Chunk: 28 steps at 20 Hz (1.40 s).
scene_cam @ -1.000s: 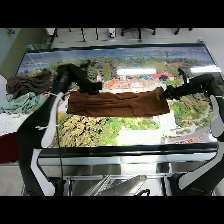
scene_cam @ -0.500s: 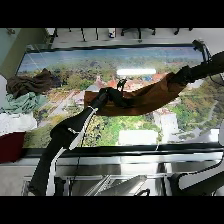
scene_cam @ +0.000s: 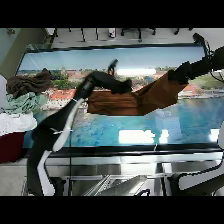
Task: Fold the shirts.
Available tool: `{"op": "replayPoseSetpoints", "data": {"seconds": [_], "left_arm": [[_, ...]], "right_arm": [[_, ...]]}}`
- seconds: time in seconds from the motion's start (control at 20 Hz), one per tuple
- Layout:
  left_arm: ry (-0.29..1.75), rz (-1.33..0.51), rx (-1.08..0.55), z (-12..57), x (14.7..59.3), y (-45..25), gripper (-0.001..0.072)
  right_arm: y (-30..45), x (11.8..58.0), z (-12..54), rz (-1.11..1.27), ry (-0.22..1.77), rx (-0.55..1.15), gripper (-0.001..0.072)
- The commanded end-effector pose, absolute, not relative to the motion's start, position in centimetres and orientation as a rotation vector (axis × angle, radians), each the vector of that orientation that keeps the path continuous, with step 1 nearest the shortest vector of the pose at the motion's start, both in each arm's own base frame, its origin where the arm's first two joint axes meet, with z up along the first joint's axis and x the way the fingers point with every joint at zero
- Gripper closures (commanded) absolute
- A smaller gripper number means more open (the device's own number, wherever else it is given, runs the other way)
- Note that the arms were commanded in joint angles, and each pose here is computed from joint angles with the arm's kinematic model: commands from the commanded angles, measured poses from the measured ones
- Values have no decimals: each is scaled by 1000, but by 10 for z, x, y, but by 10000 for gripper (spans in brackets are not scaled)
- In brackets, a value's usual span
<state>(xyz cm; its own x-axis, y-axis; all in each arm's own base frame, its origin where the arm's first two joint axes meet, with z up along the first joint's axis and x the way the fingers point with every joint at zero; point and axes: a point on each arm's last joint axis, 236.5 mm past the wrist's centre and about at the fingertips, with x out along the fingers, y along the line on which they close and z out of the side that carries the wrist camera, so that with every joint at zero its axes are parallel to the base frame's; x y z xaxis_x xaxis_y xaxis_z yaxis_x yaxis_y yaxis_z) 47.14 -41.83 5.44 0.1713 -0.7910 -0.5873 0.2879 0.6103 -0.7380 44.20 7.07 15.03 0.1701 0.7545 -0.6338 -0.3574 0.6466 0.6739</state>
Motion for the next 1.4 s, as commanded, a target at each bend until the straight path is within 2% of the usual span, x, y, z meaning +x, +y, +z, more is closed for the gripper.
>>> {"op": "replayPoseSetpoints", "data": {"seconds": [0.0,0.15,0.3,0.35,0.4,0.45,0.55,0.7,0.95,1.0,1.05,1.1,1.2,1.35], "left_arm": [[1064,-829,-509,170,461,-323,696],[919,-763,-506,252,450,-238,696],[778,-669,-496,302,444,-180,696],[751,-634,-472,309,440,-167,696],[734,-615,-441,313,437,-160,696],[734,-607,-410,314,433,-157,696],[761,-614,-373,308,426,-160,696],[790,-660,-321,298,421,-176,696],[841,-694,-311,279,425,-193,696],[846,-693,-310,277,425,-193,696],[844,-687,-313,278,426,-190,696],[837,-680,-317,280,427,-186,696],[820,-659,-322,286,427,-175,696],[793,-627,-328,296,425,-158,696]], "right_arm": [[123,447,153,849,1158,428,690],[228,466,147,906,1083,412,689],[367,494,108,875,967,510,688],[411,497,88,864,917,522,631],[454,495,64,849,872,532,344],[486,487,44,841,842,534,170],[515,466,25,863,849,502,183],[464,475,45,858,892,369,184],[260,500,69,591,1126,256,175],[214,496,65,513,1197,252,149],[176,491,58,444,1263,254,34],[144,484,47,383,1329,271,17],[115,471,16,321,1426,335,17],[122,458,-39,318,1485,421,17]]}}
